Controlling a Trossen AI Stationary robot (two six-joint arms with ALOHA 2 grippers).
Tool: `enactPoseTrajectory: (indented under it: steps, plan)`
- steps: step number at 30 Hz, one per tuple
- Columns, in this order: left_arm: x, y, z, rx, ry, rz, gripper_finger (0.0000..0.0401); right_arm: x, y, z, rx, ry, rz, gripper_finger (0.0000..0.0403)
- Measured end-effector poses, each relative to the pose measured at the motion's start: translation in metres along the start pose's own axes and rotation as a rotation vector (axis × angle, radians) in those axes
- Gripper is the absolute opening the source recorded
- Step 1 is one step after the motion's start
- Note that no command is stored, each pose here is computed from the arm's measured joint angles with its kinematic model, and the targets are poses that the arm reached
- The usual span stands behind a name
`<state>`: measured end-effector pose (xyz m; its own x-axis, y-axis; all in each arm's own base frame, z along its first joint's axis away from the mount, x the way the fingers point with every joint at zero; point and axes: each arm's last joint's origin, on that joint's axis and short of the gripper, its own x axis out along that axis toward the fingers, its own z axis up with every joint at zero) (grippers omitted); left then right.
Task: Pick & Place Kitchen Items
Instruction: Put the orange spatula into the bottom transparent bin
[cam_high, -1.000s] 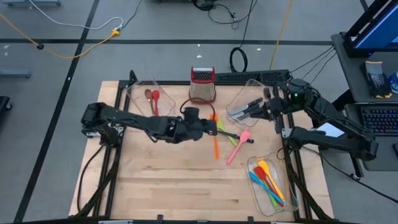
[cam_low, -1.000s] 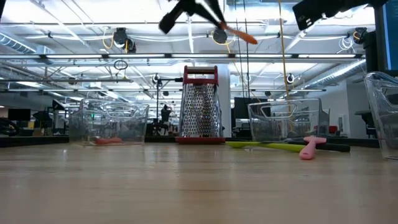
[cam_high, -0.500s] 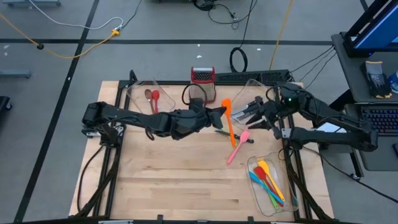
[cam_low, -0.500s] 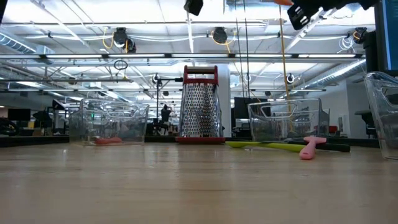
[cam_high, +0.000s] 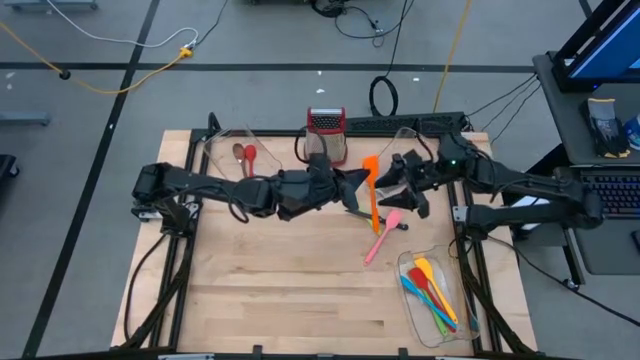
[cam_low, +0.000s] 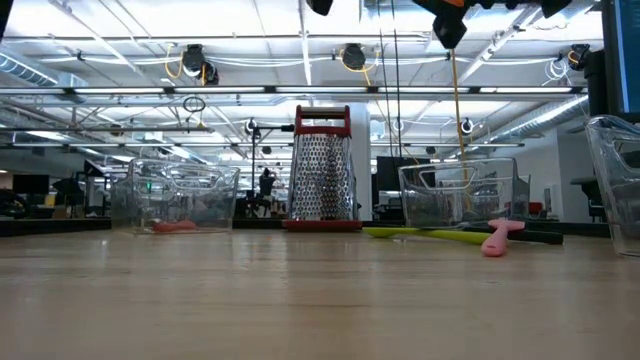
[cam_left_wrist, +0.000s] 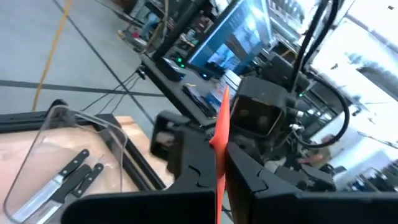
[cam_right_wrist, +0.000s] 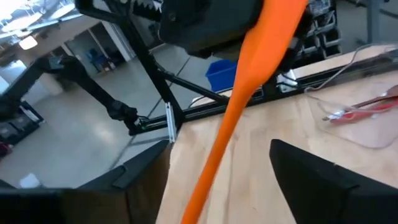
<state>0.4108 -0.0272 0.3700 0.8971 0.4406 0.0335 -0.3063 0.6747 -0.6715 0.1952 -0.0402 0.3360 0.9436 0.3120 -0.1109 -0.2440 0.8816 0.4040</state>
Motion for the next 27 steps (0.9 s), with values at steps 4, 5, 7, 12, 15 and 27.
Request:
enactPoseTrajectory:
  steps: [4,5,7,12,15,27]
  plan:
    - [0.005,0.004,0.005,0.017,0.027,-0.041,0.0001,0.012,-0.004,-0.003,0.03,0.017,0.004,0.0286]
    - [0.006,0.005,0.005,0.024,0.036,-0.051,0.0001,0.015,-0.004,-0.004,0.033,0.021,-0.008,0.0287]
    - [0.007,0.006,0.006,0.029,0.052,-0.07,0.0001,0.019,-0.006,-0.007,0.026,0.025,-0.037,0.0288]
    - [0.009,0.009,0.008,0.031,0.072,-0.096,0.0,0.025,-0.007,-0.009,0.026,0.03,-0.056,0.028]
    - [0.01,0.009,0.009,0.042,0.075,-0.1,0.0,0.025,-0.007,-0.009,0.032,0.034,-0.058,0.0274]
    - [0.01,0.01,0.009,0.066,0.073,-0.1,0.0,0.025,-0.01,-0.015,0.076,0.073,-0.127,0.0209]
